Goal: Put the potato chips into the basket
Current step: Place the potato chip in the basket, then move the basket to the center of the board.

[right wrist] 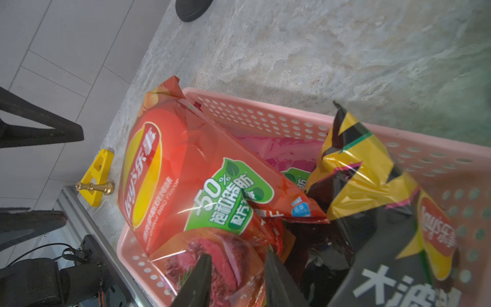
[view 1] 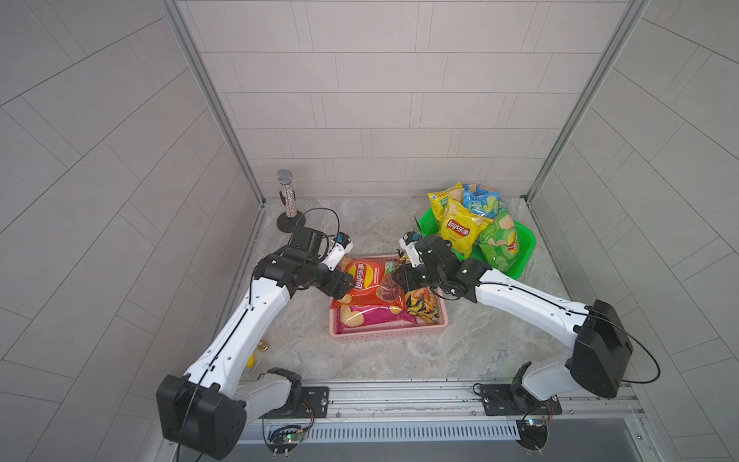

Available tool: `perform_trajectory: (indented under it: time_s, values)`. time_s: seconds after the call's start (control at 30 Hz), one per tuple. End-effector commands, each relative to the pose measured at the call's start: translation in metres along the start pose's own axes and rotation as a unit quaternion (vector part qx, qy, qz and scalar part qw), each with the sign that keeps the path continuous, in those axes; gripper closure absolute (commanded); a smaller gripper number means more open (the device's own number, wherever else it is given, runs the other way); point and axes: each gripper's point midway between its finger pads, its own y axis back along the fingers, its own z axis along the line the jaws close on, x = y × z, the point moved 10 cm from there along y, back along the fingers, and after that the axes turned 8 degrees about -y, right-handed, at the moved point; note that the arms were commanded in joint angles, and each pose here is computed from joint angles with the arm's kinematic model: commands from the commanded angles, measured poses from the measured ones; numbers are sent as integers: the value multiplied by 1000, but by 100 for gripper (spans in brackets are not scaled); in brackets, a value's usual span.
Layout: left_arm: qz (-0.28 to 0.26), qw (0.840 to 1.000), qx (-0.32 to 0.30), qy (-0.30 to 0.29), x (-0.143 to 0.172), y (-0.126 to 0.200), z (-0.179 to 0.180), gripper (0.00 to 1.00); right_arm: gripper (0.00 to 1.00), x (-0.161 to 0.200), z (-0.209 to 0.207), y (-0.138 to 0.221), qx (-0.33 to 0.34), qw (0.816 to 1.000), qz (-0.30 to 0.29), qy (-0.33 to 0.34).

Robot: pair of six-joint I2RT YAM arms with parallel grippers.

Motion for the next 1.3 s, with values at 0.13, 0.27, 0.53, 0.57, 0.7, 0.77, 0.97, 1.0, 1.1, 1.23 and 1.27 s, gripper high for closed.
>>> perform_trajectory:
  time_s: [0.13,0.27,0.53,0.57,0.7,0.77,0.97,1.0,1.1,1.23,1.27]
  values:
    - [-17,1000,-17,18,-14,32,-6,9,57,-24,-14,49,12,997,-64,-38]
    - [-25,998,-45,33,-21,39,2,6,57,-32,-61,74,59,988,-98,-99]
    - [-30,987,-101,125,-7,39,44,0,56,-5,-195,143,180,915,-203,-298]
    - [-30,985,-98,139,-3,38,50,0,56,0,-207,149,193,904,-212,-317]
    - [-5,979,-112,171,16,28,66,0,57,18,-243,168,227,868,-236,-373]
    - [2,977,-114,178,24,21,66,0,57,23,-254,171,239,857,-241,-388]
    - [-2,976,-99,193,33,8,66,0,56,26,-273,164,246,857,-221,-395]
    - [1,976,-97,195,34,6,66,0,55,25,-276,160,237,860,-219,-396]
    - [4,977,-79,196,36,1,65,0,52,20,-282,152,208,869,-212,-397]
    - [8,978,-72,196,38,-2,65,0,52,15,-290,145,204,872,-204,-396]
    - [8,978,-73,196,38,-1,65,0,52,14,-292,144,205,872,-203,-396]
